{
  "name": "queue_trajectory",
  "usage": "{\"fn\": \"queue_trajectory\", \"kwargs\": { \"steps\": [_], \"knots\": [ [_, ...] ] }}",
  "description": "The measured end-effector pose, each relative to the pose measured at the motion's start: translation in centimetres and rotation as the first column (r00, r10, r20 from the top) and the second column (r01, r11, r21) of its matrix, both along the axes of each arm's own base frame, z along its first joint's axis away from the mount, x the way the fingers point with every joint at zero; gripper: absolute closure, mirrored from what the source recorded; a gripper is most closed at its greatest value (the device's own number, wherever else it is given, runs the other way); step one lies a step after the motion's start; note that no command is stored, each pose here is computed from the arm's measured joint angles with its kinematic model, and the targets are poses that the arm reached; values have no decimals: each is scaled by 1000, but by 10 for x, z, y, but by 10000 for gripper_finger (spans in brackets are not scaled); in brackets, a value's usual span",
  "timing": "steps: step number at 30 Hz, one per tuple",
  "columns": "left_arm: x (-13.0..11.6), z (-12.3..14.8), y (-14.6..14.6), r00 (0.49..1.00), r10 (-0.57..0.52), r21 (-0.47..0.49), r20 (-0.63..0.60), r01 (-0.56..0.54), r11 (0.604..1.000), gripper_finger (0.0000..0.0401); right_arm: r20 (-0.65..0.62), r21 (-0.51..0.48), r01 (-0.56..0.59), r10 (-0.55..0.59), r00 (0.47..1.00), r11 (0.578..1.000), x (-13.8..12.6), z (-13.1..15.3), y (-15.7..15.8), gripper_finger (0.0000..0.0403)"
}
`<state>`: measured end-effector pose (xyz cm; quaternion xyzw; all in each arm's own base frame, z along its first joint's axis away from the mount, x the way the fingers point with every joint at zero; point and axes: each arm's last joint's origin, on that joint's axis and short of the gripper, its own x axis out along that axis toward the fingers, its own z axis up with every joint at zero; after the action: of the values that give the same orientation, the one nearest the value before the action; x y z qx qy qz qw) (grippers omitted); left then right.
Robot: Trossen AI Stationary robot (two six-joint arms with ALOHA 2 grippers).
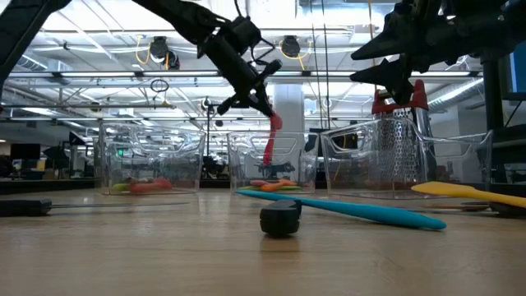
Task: Pick & Place Kitchen Items
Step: Put the red silicone spatula into the middle bin, then put the black kitchen knife into the right bin
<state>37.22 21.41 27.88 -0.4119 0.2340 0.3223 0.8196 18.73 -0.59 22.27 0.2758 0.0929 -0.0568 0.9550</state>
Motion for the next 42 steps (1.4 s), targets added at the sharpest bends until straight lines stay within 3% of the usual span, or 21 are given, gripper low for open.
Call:
{"fn": "queue_trajectory", "kwargs": {
  "steps": [21,31,36,42],
  "knots": [
    [22,-79,13,991,-46,-140,-129,27,990,401,-10,1,-1,1,1000,1000,0,-1,0,232],
    [21,-82,17,989,-60,-132,-136,42,990,399,-11,1,-1,1,1000,1000,0,-1,0,232],
    [21,-82,17,988,-56,-123,-141,38,992,374,-11,1,-1,1,1000,1000,0,-1,0,232],
    [21,-82,17,988,-59,-116,-142,43,992,307,-11,1,-2,2,1000,1000,0,-1,0,232]
  ]
}}
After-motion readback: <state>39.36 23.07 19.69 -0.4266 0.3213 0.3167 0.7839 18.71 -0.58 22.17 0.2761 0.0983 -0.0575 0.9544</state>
